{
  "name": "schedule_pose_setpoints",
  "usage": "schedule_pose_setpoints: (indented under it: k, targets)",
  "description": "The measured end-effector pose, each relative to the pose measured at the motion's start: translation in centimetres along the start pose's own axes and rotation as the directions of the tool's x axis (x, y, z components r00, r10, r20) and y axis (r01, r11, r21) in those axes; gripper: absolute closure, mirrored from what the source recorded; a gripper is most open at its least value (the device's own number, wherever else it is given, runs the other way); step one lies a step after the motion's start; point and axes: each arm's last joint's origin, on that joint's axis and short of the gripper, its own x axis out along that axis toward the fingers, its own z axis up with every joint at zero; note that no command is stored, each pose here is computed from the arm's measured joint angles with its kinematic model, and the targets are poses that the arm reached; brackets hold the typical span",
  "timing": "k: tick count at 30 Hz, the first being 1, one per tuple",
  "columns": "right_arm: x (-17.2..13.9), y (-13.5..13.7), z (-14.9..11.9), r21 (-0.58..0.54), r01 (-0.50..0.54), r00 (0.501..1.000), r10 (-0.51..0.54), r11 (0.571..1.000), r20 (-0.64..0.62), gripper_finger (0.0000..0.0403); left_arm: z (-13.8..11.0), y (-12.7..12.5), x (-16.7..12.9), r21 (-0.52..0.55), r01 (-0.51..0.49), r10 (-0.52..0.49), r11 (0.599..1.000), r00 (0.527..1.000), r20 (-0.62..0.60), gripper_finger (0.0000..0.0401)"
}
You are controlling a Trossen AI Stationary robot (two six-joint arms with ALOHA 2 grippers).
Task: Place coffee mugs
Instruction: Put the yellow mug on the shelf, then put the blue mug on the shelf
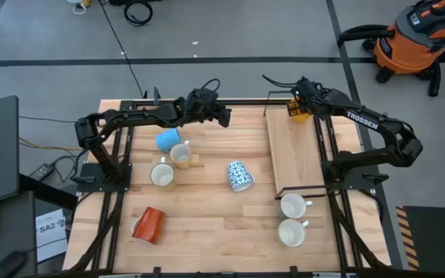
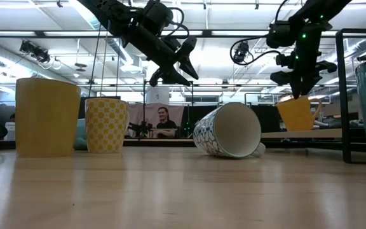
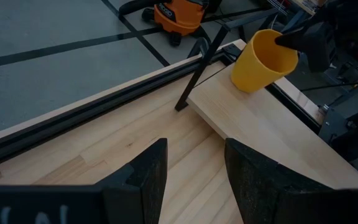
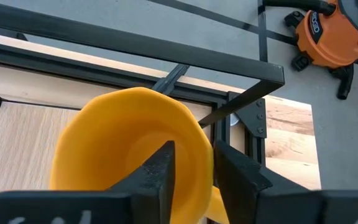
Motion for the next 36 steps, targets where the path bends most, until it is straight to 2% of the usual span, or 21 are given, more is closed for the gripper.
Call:
schedule_pose_setpoints:
  k: [5,12,21,32,36]
  targets:
    - [0.00,0.00,0.00,0.000,0.000,1.000,0.000,1.000,0.000,0.0271,0.00,0.00,-0.01,0.000,0.000,0.000,1.000,1.000,0.000,0.0234]
    - [0.00,0.01,0.03,0.004,0.000,1.000,0.000,1.000,0.004,0.0270,0.00,-0.01,0.00,0.000,0.000,0.000,1.000,1.000,0.000,0.0234]
    - [-0.02,0.15,0.54,0.070,0.006,0.998,-0.011,0.998,0.061,0.0270,0.00,-0.01,0.00,0.000,0.000,0.000,1.000,1.000,0.000,0.0234]
    - [-0.02,0.15,0.61,0.064,0.013,0.997,-0.017,0.998,0.071,0.0270,0.00,-0.01,0.00,0.000,0.000,0.000,1.000,1.000,0.000,0.0234]
    - [-0.02,0.15,0.61,0.064,0.012,0.997,-0.016,0.998,0.070,0.0270,0.00,-0.01,0.00,0.050,0.000,0.000,0.999,1.000,0.000,0.0234]
